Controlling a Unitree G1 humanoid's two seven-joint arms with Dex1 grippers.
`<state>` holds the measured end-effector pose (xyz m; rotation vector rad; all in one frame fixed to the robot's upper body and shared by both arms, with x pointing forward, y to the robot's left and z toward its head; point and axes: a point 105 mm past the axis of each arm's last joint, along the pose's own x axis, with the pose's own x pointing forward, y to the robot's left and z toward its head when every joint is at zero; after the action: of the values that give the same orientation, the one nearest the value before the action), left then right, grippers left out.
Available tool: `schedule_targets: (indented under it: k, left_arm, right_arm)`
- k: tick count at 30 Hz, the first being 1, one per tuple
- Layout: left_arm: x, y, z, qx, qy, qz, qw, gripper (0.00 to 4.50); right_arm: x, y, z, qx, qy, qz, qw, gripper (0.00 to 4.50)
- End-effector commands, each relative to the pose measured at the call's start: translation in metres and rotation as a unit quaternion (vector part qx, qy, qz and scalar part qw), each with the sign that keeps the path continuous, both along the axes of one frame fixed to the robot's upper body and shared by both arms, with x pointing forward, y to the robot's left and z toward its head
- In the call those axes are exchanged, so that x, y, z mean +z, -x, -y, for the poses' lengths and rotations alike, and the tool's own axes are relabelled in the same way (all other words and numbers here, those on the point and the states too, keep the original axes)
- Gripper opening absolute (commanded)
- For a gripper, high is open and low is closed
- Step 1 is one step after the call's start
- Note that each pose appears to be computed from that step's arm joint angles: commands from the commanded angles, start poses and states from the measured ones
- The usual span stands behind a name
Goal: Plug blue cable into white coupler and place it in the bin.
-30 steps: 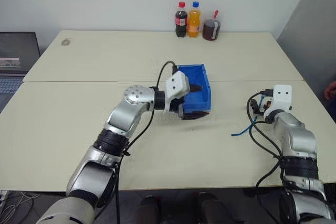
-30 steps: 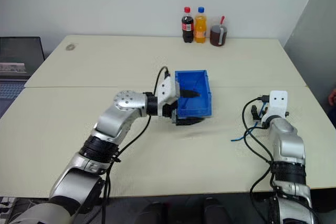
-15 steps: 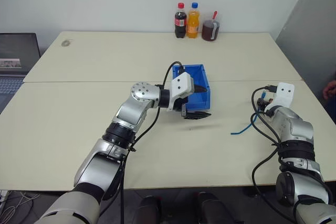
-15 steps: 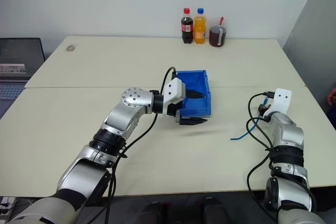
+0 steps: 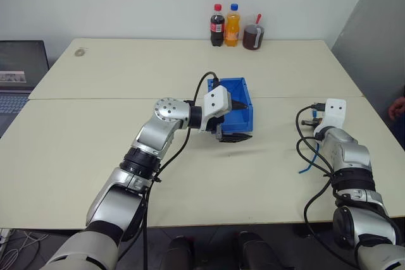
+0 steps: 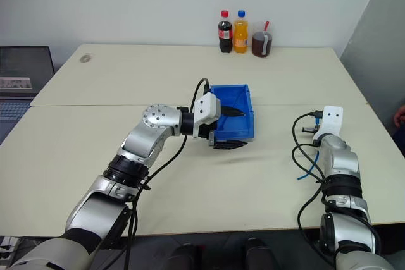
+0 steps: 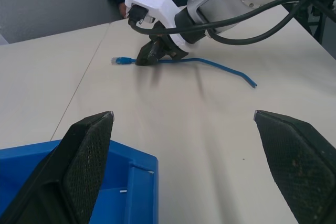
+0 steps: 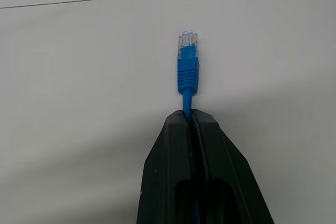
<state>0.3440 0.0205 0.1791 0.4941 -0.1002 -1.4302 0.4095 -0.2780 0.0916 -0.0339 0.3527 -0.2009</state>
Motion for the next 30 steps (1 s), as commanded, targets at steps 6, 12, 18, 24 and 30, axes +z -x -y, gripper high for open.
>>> schedule_targets:
  k: [6, 12, 18, 24, 30]
  left_arm:
    - [-0.015, 0.038, -0.092, 0.093, -0.018, -0.041, 0.995, 4.50]
    - [-0.042, 0.096, -0.124, 0.194, 0.008, -0.084, 0.977, 4.50]
    - [-0.071, 0.135, -0.139, 0.344, 0.052, -0.112, 0.931, 4.50]
    - [-0.105, 0.176, -0.141, 0.443, 0.052, -0.134, 0.885, 4.50]
    - [-0.104, 0.175, -0.145, 0.481, 0.058, -0.109, 0.868, 4.50]
  right_arm:
    - [0.037, 0.070, -0.038, 0.340, 0.088, -0.015, 0.936, 0.02]
    - [0.058, 0.125, -0.114, 0.598, 0.039, -0.033, 0.800, 0.02]
    - [0.041, 0.112, -0.194, 0.693, 0.025, -0.009, 0.721, 0.02]
    - [-0.002, 0.088, -0.242, 0.732, 0.065, -0.028, 0.677, 0.02]
    - [-0.023, 0.077, -0.241, 0.752, 0.106, -0.063, 0.648, 0.48]
